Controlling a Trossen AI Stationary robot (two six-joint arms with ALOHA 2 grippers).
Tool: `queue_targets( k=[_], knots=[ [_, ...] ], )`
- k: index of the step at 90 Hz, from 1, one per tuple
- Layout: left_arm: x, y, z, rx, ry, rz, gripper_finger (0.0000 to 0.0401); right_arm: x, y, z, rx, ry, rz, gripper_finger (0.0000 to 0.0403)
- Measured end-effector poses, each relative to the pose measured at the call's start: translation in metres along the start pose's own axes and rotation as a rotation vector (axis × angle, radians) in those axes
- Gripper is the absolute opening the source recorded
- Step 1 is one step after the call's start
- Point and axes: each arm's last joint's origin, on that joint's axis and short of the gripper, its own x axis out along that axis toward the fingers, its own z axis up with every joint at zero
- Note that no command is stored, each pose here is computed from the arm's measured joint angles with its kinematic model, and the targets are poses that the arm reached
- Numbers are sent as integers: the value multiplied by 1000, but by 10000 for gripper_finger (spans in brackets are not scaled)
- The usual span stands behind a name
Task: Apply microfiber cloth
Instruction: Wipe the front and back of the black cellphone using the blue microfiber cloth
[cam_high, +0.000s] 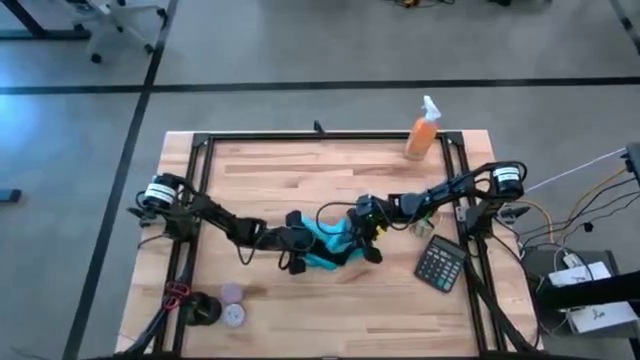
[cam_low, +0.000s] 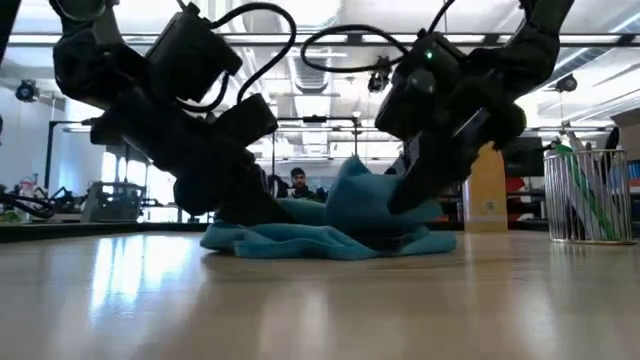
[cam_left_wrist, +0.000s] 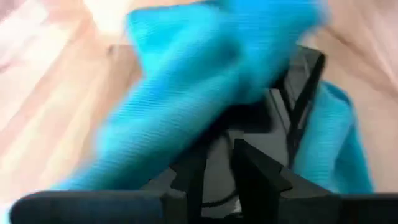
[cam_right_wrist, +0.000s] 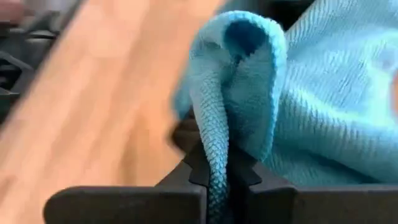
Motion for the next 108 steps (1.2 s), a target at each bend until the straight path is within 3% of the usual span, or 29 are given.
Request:
queue_targets(
  k=[17, 48, 77, 100, 108],
  knots=[
    [4, 15, 1, -1, 4, 49, 75, 6, 9, 7, -59, -68, 18, 0],
    [6, 26, 3, -2, 3, 91, 75, 18, 2, 6, -34, -137, -17, 0],
    [6, 26, 1, -1, 12, 92, 75, 54, -16, -3, 14, -75, 9, 0],
    [5, 25, -1, -6, 42, 58, 75, 49, -24, -6, -28, -76, -83, 0],
    [4, 25, -1, -2, 57, 40, 75, 40, -23, -7, -36, -84, -168, 0]
  ],
)
